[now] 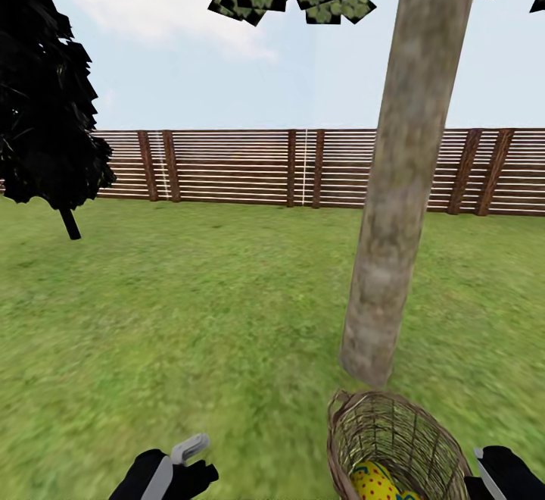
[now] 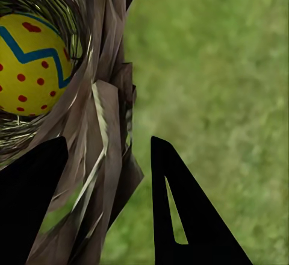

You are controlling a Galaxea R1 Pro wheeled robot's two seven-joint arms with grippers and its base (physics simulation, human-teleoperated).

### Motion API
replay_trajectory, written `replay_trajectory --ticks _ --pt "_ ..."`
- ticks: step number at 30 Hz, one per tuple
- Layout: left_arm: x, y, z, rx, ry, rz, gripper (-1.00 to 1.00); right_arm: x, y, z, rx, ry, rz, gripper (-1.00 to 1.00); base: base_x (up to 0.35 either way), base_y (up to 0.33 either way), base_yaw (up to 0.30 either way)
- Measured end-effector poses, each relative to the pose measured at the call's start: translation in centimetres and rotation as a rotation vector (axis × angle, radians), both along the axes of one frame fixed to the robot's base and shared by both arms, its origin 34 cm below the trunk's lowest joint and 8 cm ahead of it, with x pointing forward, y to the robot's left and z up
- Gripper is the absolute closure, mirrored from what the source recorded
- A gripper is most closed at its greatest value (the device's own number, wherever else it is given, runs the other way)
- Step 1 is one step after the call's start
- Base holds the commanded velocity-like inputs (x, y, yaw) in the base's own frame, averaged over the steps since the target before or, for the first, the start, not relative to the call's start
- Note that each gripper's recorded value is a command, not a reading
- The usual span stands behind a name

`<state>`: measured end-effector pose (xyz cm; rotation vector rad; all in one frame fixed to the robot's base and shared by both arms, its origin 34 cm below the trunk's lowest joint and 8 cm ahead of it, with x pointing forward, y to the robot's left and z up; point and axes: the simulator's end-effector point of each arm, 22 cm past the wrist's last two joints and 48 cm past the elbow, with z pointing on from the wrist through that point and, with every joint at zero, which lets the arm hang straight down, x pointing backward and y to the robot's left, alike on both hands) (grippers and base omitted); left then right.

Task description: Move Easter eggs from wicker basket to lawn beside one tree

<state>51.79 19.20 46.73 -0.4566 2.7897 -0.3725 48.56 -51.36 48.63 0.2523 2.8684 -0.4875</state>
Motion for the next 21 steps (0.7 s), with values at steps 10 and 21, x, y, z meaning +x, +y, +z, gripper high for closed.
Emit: replay_trajectory --ticks 10,21 --pt "0.0 -0.4 0.1 -0.006 -0.003 -0.002 -1.00 0.0 0.1 0.0 0.005 -0.003 -0.003 1.00 0.286 0.000 0.000" --pt "-0.4 -0.3 -1.9 -0.004 0.003 -0.001 -1.00 -0.3 0.2 -1.9 0.005 -0.001 -0.001 1.00 0.003 0.000 0.000"
